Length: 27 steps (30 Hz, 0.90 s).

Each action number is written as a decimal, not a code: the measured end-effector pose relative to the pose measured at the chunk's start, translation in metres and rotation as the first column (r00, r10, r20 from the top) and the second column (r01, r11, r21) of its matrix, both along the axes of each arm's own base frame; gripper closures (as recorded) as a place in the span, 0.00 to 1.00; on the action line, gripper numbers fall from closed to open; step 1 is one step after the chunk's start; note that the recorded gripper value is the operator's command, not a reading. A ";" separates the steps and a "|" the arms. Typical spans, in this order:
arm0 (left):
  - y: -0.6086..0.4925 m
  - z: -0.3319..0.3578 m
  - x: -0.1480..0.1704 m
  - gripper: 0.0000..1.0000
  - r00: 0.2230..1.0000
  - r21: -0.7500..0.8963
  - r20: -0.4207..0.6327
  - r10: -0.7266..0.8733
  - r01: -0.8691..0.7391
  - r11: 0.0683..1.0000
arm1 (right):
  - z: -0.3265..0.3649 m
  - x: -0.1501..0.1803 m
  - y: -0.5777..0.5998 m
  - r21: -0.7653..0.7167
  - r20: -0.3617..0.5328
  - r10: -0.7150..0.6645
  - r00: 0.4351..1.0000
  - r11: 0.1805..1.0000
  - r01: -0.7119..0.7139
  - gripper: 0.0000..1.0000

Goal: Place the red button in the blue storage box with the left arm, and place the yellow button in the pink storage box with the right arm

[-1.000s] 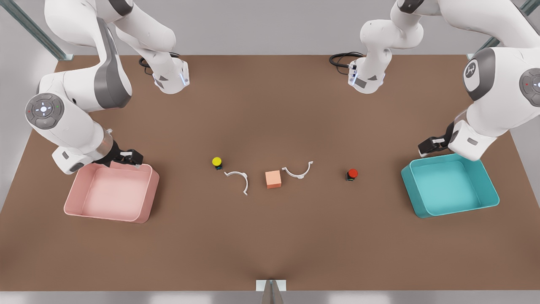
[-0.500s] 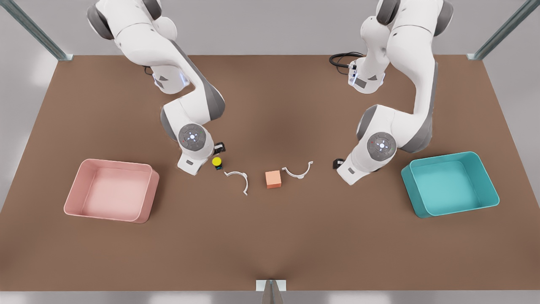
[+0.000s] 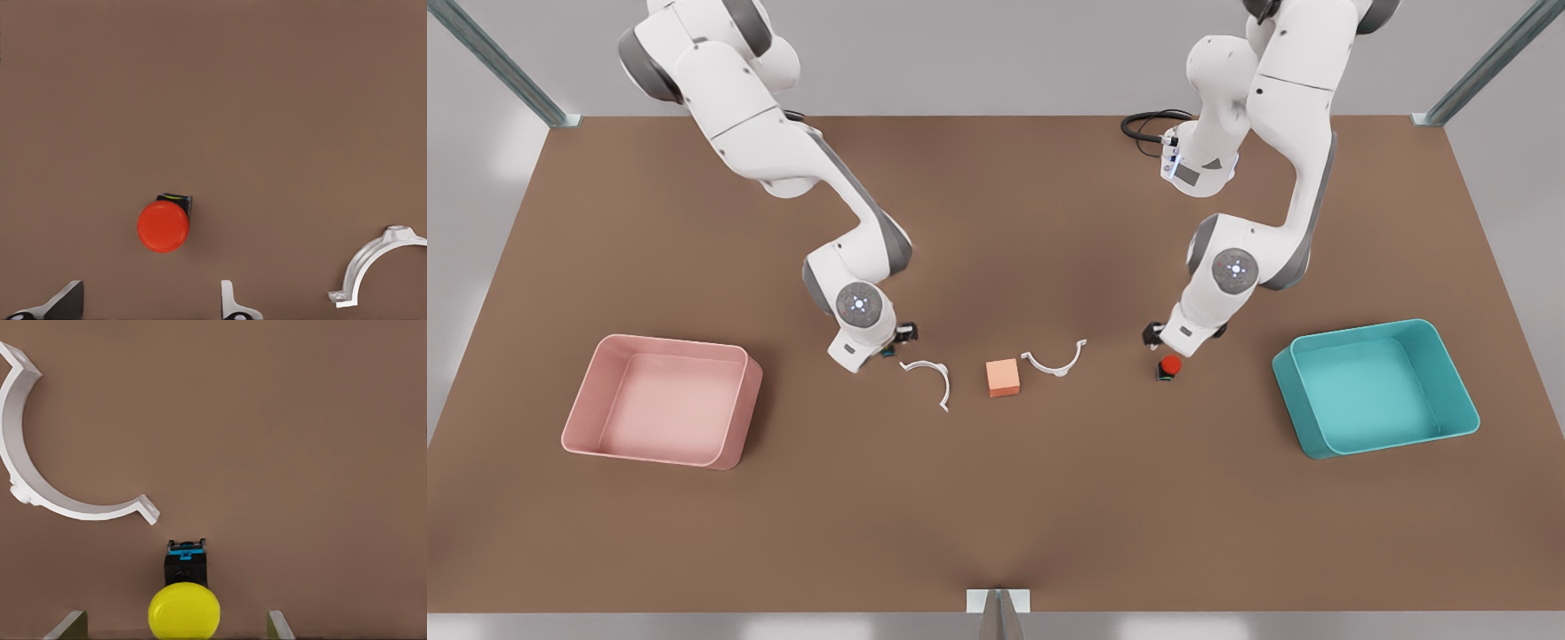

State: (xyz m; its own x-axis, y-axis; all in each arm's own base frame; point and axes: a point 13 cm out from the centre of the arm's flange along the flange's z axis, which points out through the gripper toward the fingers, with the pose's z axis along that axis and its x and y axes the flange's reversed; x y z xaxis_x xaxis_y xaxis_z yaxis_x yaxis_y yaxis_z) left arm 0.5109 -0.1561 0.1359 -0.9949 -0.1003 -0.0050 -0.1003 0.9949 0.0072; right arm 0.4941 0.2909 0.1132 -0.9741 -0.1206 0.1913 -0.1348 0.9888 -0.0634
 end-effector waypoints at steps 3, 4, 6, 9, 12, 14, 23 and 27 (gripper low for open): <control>0.004 -0.016 0.011 0.00 0.999 -0.010 0.036 0.020 -0.020 1.000 | -0.008 0.004 -0.008 0.010 0.026 -0.038 0.999 0.999 0.038 0.00; 0.006 -0.023 0.014 0.00 0.999 -0.013 0.045 0.027 -0.026 1.000 | -0.015 0.004 -0.007 0.015 0.030 -0.045 0.999 0.999 0.045 0.00; 0.005 -0.031 0.020 0.00 0.997 -0.020 0.067 0.033 -0.032 0.999 | -0.028 0.004 -0.005 0.026 0.037 -0.059 0.998 0.998 0.059 0.00; 0.003 -0.041 0.024 0.00 0.996 -0.027 0.087 0.038 -0.036 0.999 | -0.039 0.001 0.001 0.043 0.051 -0.072 0.996 0.997 0.070 0.00; 0.003 -0.052 0.025 0.00 0.995 -0.029 0.093 0.042 -0.040 0.999 | -0.048 -0.011 -0.003 0.047 0.053 -0.085 0.995 0.995 0.083 0.01; 0.002 -0.059 0.025 0.02 0.995 -0.030 0.094 0.045 -0.043 0.999 | -0.052 -0.015 -0.005 0.050 0.053 -0.095 0.994 0.994 0.093 0.21; 0.002 -0.060 0.037 0.30 0.991 -0.040 0.123 0.061 -0.056 0.998 | -0.053 -0.005 0.001 0.079 0.086 -0.131 0.988 0.989 0.125 0.50; 0.001 -0.064 0.038 0.40 0.990 -0.040 0.122 0.064 -0.059 0.997 | -0.049 0.000 0.002 0.090 0.099 -0.143 0.985 0.987 0.134 0.59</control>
State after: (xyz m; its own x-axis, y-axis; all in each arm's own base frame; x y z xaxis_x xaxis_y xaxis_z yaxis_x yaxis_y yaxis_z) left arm 0.5486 -0.1547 0.0722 -0.9789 -0.1638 -0.1222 -0.1595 0.9862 -0.0449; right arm 0.4943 0.2933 0.0645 -0.9966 0.0055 0.0826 0.0067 0.9999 0.0134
